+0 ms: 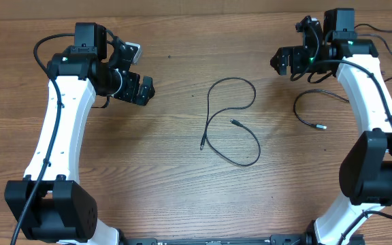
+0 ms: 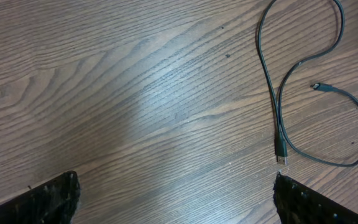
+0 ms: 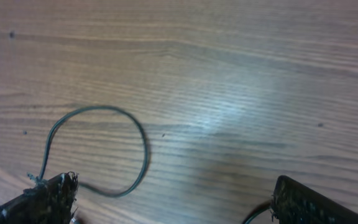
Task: Untangle cables
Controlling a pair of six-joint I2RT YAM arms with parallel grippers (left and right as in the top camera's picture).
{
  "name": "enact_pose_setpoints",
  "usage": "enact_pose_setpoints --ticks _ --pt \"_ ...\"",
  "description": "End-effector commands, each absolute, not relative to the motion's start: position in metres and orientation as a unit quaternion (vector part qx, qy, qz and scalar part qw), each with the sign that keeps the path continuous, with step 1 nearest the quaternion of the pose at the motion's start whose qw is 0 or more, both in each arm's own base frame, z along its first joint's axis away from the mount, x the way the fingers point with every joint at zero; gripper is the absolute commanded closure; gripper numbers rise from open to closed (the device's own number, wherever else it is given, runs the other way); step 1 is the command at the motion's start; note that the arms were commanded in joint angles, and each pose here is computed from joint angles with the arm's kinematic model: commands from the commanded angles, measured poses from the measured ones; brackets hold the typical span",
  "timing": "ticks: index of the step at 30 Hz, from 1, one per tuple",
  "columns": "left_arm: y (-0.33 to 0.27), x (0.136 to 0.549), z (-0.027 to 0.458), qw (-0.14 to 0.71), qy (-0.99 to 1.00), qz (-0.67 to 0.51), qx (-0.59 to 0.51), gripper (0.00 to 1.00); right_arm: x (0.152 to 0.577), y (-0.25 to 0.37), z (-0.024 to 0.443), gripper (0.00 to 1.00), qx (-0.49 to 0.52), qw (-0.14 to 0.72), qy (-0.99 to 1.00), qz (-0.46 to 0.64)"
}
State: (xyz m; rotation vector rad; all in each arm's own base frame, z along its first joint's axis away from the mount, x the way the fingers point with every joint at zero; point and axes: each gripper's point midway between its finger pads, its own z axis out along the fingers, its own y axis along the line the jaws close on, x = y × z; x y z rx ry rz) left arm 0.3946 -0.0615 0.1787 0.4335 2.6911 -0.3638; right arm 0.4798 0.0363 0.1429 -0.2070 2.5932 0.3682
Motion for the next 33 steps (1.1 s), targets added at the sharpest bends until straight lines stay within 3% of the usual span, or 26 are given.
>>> enact_pose_setpoints --ticks 1,11,33 --pt "-0.062 0.394 0.189 0.208 0.957 -0.128 0.154 0.00 0.473 0.061 0.134 0.00 -0.098 0.235 0.955 0.149" --pt "-0.062 0.394 0.189 0.208 0.957 -0.128 0.154 0.00 0.455 0.111 0.124 0.00 -0.156 0.207 0.960 0.107" --pt "-0.062 0.394 0.189 0.208 0.957 -0.128 0.154 0.00 0.447 0.121 0.122 0.00 -0.168 0.195 0.961 0.105"
